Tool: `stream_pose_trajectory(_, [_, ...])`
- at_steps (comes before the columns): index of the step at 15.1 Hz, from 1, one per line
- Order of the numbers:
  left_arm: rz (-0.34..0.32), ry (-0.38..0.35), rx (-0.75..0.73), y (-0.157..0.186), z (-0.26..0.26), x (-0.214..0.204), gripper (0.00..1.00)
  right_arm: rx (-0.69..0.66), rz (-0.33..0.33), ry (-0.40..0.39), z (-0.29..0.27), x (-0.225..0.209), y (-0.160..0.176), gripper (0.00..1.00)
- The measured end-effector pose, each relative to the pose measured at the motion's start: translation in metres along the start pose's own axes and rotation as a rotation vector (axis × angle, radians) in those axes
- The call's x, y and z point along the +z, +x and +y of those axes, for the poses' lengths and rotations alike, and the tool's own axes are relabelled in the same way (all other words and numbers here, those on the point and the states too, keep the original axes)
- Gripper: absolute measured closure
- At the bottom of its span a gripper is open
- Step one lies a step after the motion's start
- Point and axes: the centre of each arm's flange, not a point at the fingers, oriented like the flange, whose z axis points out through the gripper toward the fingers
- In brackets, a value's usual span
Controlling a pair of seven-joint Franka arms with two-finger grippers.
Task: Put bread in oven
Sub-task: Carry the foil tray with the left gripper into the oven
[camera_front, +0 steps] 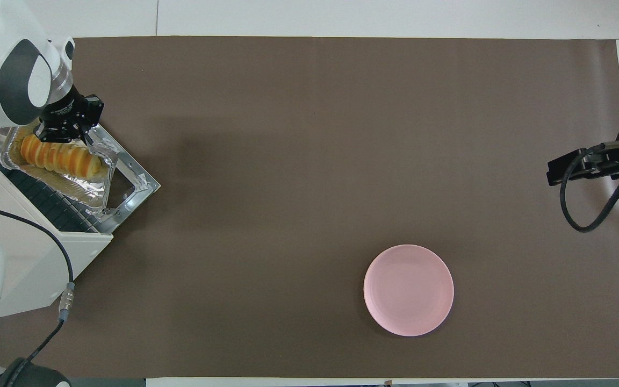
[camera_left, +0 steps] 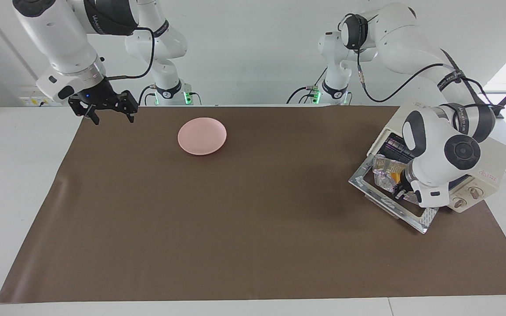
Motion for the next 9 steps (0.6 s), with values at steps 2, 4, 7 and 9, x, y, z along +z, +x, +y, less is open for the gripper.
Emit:
stream_pose_trajectory(2, [-0.005, 0.004, 0.031, 0.005, -0.006, 0.000, 0.98, 0.000, 0.000, 0.000, 0.000, 0.000, 0.000, 0.00])
stream_pose_trajectory(4, [-0.006, 0.004, 0.038, 0.005, -0.008, -0.003, 0.98, 0.000, 0.000, 0.000, 0.000, 0.000, 0.000, 0.00])
stream_pose_trajectory(7, [-0.015, 0.006, 0.040, 0.003, -0.011, -0.013, 0.98, 0.000, 0.000, 0.000, 0.000, 0.000, 0.000, 0.00])
stream_pose_trajectory(9, [-0.021, -0.020, 0.039, 0.003, -0.011, -0.019, 0.98, 0.000, 0.000, 0.000, 0.000, 0.000, 0.000, 0.00])
